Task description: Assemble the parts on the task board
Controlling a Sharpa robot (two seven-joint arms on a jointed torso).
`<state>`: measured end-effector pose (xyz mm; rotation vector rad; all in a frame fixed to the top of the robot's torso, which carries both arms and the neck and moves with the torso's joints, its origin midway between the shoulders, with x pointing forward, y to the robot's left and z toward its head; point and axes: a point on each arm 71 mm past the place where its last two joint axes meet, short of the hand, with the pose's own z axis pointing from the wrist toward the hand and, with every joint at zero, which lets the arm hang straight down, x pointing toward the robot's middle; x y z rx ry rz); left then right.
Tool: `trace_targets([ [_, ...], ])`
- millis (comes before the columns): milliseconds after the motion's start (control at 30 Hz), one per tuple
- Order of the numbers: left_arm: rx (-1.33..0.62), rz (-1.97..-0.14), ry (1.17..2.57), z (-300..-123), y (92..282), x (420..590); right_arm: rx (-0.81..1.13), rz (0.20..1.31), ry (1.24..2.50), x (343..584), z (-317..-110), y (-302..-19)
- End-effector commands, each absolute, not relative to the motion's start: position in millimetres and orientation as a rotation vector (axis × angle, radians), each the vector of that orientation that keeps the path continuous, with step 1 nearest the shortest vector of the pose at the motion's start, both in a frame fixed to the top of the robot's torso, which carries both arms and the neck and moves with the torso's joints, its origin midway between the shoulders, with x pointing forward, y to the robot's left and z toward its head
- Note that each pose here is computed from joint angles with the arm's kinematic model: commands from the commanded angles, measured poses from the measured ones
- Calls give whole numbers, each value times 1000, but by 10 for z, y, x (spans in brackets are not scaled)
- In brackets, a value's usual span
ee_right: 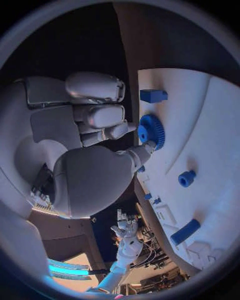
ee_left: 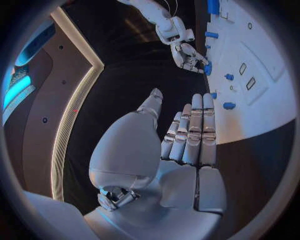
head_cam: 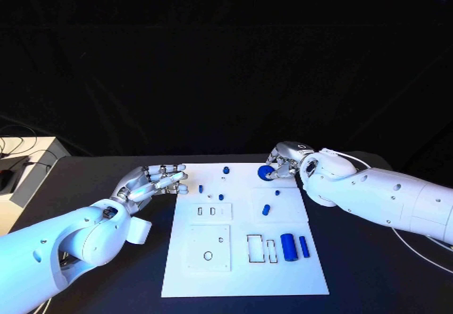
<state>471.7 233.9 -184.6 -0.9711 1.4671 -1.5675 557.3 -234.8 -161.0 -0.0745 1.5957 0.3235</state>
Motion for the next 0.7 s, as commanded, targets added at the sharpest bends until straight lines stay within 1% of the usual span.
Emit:
trace_targets([
  [33, -960, -1582, 1472, -1842, 2318, 4712, -77, 314, 1640, 5575, -1655, -2349],
  [700, -961, -1584, 1479, -1847, 2314, 4713, -89, 321, 1750, 5586, -1747, -2358],
])
